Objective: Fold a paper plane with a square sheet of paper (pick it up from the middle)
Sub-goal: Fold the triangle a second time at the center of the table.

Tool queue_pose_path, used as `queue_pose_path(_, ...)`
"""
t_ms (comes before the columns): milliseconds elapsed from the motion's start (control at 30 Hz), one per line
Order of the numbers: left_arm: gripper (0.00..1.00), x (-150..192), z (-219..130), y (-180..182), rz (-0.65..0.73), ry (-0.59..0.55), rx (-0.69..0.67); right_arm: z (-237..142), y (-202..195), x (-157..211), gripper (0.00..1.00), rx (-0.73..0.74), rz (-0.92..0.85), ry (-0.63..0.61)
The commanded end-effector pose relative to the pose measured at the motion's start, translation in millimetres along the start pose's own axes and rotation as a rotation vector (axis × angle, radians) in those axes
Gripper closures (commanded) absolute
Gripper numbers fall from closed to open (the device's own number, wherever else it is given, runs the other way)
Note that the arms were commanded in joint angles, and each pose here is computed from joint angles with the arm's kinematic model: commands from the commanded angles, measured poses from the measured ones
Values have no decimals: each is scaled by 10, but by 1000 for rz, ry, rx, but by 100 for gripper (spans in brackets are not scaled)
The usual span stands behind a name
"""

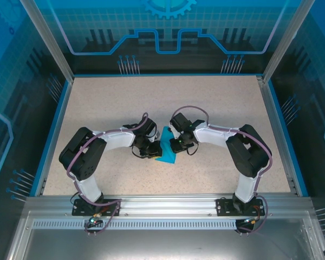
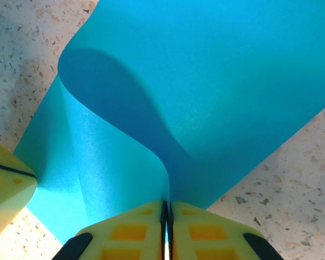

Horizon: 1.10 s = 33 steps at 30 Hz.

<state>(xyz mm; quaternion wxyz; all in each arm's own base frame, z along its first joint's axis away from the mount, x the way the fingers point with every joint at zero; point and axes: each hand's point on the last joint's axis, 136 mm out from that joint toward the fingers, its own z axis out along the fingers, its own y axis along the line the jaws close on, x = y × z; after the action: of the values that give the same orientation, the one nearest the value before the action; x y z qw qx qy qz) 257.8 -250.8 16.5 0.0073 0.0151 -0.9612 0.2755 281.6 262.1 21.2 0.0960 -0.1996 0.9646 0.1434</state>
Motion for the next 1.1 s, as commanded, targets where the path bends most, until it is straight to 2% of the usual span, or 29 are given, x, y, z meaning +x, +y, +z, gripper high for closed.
queue_pose_path(0,89,77,46,82,11,29,-35,1,21,6,88,-5,-3,12)
queue_pose_path(567,89,83,64,70,14,33,-35,95,-56,61,89,27,8,33)
queue_pose_path(1067,89,88,82,79,12,37,-39,-36,-5,34,89,13,-8,5)
